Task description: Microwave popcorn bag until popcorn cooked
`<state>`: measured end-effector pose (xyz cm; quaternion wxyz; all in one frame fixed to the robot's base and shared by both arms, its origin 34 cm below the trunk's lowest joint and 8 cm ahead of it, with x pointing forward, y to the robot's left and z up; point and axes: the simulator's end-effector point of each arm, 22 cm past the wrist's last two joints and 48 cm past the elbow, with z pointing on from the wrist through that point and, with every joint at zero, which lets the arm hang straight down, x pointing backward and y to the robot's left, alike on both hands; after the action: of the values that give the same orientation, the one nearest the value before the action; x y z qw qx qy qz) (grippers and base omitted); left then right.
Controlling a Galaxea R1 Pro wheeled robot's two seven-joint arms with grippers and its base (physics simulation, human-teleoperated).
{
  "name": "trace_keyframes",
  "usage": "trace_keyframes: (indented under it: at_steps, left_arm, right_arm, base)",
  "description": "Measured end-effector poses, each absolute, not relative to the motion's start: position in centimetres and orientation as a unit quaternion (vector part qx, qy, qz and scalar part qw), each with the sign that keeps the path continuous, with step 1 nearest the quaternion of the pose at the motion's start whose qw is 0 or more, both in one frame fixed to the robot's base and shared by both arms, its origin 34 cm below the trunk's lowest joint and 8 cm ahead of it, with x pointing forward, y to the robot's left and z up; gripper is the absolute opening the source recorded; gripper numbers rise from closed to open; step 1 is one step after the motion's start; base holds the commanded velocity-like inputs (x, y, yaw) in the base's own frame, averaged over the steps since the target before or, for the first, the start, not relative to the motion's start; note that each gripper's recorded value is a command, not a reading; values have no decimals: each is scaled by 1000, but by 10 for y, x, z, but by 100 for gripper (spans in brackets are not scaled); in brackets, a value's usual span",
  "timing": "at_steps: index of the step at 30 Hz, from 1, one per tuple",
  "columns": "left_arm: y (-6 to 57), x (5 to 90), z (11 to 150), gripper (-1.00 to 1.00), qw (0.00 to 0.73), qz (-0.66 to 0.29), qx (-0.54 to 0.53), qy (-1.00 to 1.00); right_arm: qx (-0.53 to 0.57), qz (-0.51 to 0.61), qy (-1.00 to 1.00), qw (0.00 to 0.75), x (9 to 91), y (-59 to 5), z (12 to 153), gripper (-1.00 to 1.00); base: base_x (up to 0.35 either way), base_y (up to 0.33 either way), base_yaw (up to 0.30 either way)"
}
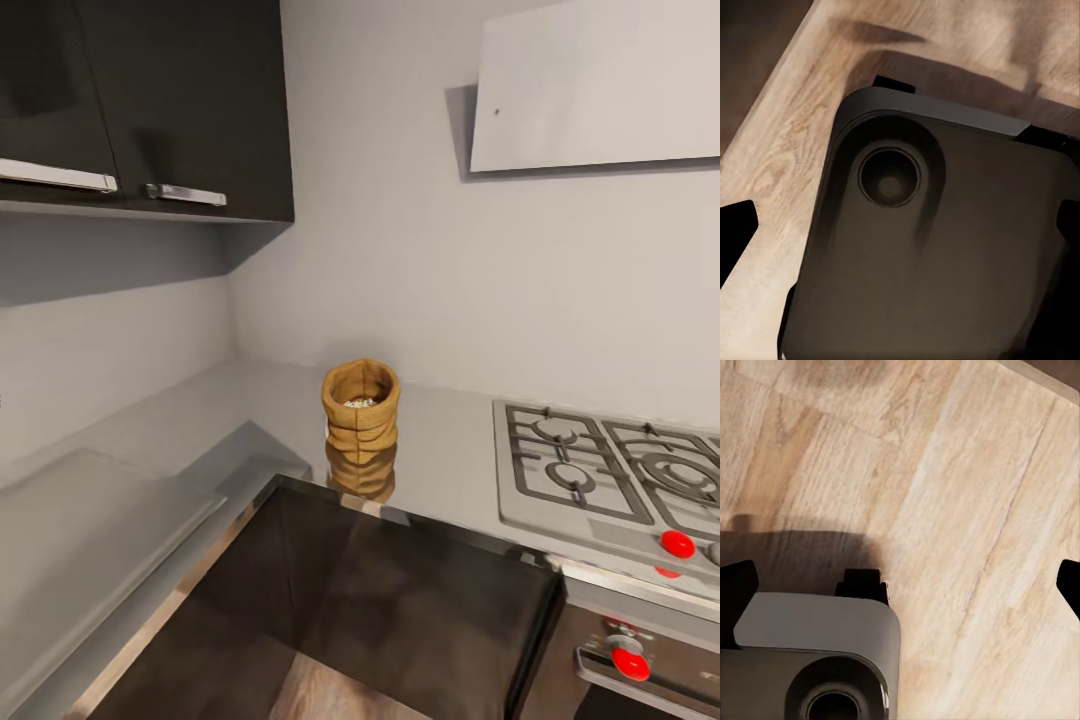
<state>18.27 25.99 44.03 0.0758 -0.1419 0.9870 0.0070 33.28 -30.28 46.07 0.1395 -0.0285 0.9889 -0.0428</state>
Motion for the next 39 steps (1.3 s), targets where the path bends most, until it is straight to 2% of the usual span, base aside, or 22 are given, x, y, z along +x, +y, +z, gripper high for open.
trace_keyframes:
  at_steps: [13, 39]
  left_arm:
    - [260, 183, 440, 100, 76, 7, -142, 987]
    - [263, 183, 455, 100, 76, 12, -144, 987]
  right_arm:
    - [-29, -42, 989, 140, 333, -302, 461, 100]
    - [-29, -43, 989, 140, 333, -303, 476, 100]
  base:
    - [0, 80, 0]
    - [0, 1, 0]
